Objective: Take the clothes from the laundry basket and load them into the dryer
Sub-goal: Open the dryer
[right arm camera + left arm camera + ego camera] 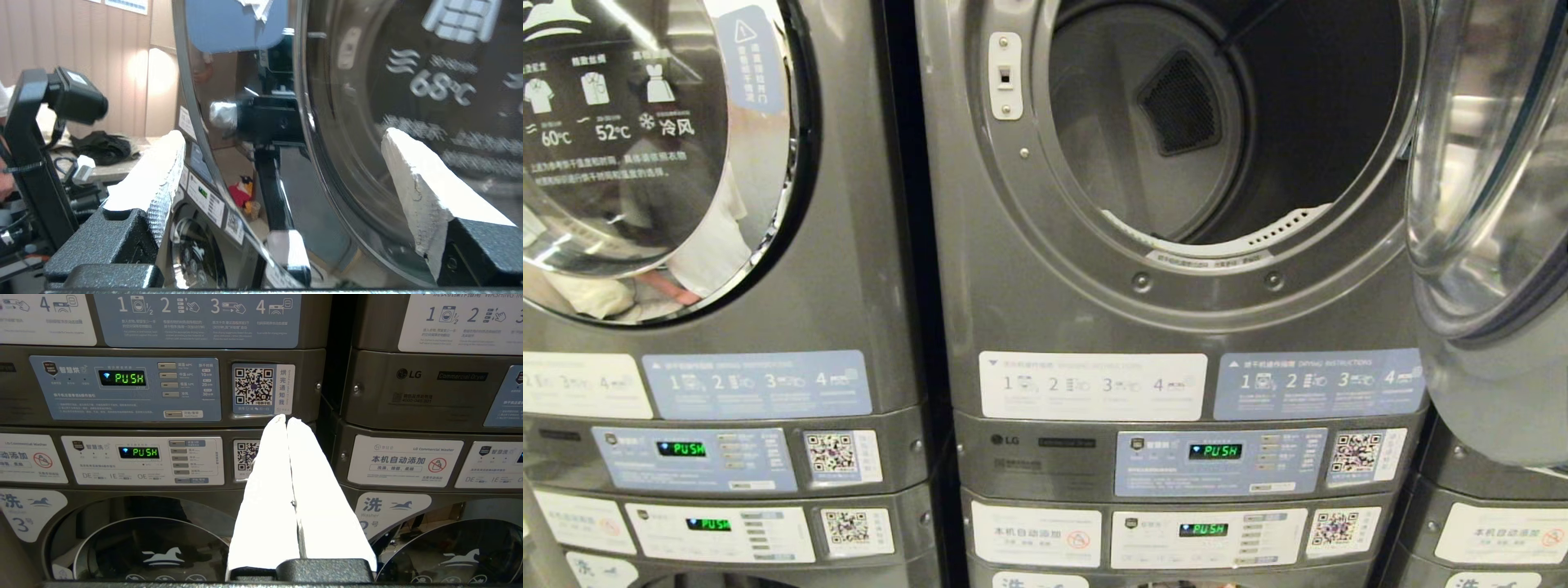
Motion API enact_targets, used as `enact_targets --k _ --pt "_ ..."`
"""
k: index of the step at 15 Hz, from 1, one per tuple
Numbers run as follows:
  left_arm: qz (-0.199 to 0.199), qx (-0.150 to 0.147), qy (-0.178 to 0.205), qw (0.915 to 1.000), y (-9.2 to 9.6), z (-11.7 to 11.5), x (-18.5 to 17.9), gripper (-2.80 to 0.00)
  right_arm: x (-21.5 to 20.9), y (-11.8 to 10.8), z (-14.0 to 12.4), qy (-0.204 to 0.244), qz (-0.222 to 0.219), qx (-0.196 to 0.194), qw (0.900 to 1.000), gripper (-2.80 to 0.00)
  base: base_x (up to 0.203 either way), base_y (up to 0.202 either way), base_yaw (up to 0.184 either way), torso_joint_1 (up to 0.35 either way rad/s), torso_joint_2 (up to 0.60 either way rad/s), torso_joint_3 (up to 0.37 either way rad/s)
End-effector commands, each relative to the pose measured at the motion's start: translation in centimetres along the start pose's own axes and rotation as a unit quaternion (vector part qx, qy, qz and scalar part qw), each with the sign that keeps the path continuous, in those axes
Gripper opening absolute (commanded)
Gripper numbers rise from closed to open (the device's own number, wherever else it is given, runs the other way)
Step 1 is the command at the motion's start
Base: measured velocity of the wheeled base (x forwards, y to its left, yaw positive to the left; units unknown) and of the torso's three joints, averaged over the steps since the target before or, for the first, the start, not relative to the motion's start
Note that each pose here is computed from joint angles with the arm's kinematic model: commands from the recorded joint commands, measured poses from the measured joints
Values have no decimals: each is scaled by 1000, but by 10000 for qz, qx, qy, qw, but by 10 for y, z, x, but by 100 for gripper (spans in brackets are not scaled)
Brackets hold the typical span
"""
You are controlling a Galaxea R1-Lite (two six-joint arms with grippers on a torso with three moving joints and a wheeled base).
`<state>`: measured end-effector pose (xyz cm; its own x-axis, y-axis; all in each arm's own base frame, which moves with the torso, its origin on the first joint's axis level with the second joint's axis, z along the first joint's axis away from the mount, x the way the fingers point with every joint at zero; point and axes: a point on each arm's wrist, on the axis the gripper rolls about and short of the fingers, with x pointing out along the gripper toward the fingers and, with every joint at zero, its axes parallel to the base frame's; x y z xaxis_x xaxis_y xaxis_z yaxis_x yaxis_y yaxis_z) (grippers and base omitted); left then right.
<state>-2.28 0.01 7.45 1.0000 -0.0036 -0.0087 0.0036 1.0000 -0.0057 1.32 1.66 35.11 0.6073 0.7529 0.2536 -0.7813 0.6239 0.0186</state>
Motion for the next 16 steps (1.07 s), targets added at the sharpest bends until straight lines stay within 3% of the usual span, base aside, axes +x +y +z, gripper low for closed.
enact_targets --k 1,2,4,7,10,12,14,16 --pt "3 -2 2 10000 0 0 0 -280 -17 5 4 -142 7 -72 9999 0 0 0 0 0 0 0" --pt "3 -2 2 10000 0 0 0 -280 -24 7 3 -82 -48 -115 9999 0 0 0 0 0 0 0" --pt "3 -2 2 10000 0 0 0 -280 -36 7 -5 218 -589 -50 9980 0 0 0 0 0 0 0" --pt "3 -2 2 10000 0 0 0 -280 -66 10 -44 1212 -1224 402 9842 0 0 0 0 0 0 0" --pt "3 -2 2 10000 0 0 0 -280 -85 11 -89 1712 -1599 614 9702 0 0 0 0 0 0 0" --pt "3 -2 2 10000 0 0 0 -280 -89 8 -117 2003 -2144 577 9542 0 0 0 0 0 0 0" --pt "3 -2 2 10000 0 0 0 -280 -89 2 -150 2347 -2774 477 9304 0 0 0 0 0 0 0" --pt "3 -2 2 10000 0 0 0 -280 -89 -2 -183 2616 -3130 396 9122 0 0 0 0 0 0 0"
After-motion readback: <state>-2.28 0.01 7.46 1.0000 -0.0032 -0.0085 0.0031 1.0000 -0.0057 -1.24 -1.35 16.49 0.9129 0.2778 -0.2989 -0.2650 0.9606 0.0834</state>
